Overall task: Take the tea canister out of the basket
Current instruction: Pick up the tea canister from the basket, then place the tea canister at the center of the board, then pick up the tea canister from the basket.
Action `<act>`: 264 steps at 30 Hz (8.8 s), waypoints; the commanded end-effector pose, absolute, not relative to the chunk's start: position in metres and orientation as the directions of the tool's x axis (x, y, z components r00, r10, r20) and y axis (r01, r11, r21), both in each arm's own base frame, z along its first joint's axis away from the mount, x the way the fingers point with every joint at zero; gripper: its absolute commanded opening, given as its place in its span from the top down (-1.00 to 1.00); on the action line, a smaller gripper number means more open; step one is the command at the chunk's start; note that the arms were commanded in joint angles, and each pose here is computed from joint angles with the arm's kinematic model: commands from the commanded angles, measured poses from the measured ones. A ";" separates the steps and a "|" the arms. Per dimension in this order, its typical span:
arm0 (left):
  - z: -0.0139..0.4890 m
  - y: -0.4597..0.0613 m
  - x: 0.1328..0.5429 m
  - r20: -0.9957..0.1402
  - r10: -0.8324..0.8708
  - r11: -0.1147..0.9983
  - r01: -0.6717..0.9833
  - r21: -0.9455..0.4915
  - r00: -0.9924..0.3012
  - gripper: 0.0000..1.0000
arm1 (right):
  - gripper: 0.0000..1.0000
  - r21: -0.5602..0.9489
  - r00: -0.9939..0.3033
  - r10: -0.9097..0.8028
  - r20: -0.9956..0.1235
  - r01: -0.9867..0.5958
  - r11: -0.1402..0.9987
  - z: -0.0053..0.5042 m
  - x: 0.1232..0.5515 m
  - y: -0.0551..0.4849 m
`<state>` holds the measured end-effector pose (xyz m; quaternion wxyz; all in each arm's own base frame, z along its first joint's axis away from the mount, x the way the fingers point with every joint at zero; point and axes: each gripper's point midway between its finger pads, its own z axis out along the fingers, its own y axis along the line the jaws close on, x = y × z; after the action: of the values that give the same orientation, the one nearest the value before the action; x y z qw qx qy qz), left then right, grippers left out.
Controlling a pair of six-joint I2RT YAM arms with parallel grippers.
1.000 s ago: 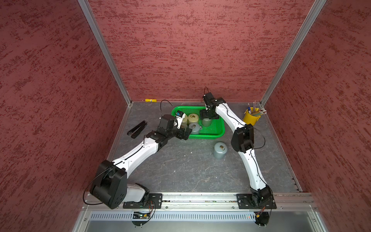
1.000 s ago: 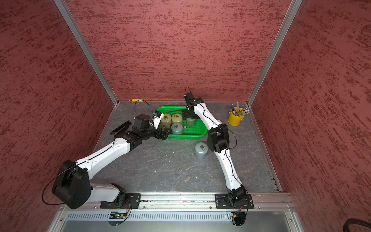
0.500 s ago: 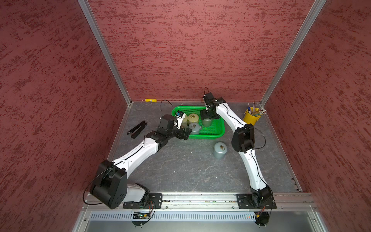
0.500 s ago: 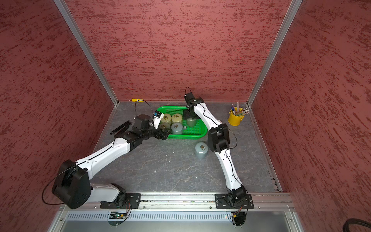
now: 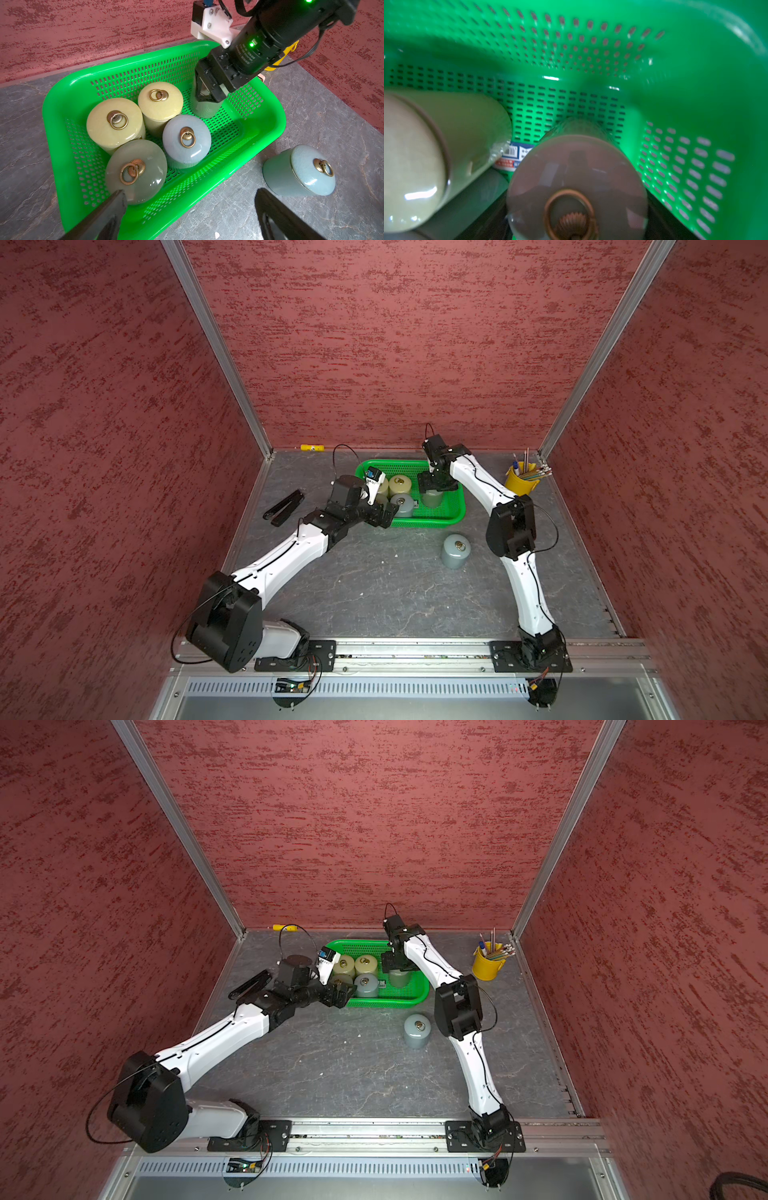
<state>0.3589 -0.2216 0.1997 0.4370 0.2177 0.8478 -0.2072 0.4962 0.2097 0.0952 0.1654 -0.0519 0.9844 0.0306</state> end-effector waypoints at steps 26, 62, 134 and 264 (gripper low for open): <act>0.232 -0.216 0.362 -0.836 0.038 0.784 0.535 -0.315 -0.548 -0.99 | 1.00 0.158 -0.674 -0.313 -0.669 -0.541 0.826 0.268 0.339 0.268; 0.220 -0.229 0.347 -0.845 0.147 0.764 0.602 -0.233 -0.514 -0.99 | 0.83 0.042 -0.760 -0.442 -0.477 -0.522 0.852 0.119 0.291 0.283; 0.243 -0.162 0.368 -0.819 -0.111 0.858 0.361 -0.365 -0.563 -0.99 | -0.97 0.020 -0.737 -0.274 -0.618 -0.364 0.931 0.225 0.389 0.286; 0.258 -0.118 0.366 -0.782 -0.185 0.884 0.248 -0.397 -0.594 -0.99 | 1.00 0.061 -0.465 -0.376 -0.802 -0.689 0.723 0.307 0.376 0.329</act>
<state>0.3715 -0.1222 0.2478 0.4485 0.0343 0.8638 -0.2269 0.3956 0.2989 0.2689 0.3552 -0.2714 0.8830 0.1431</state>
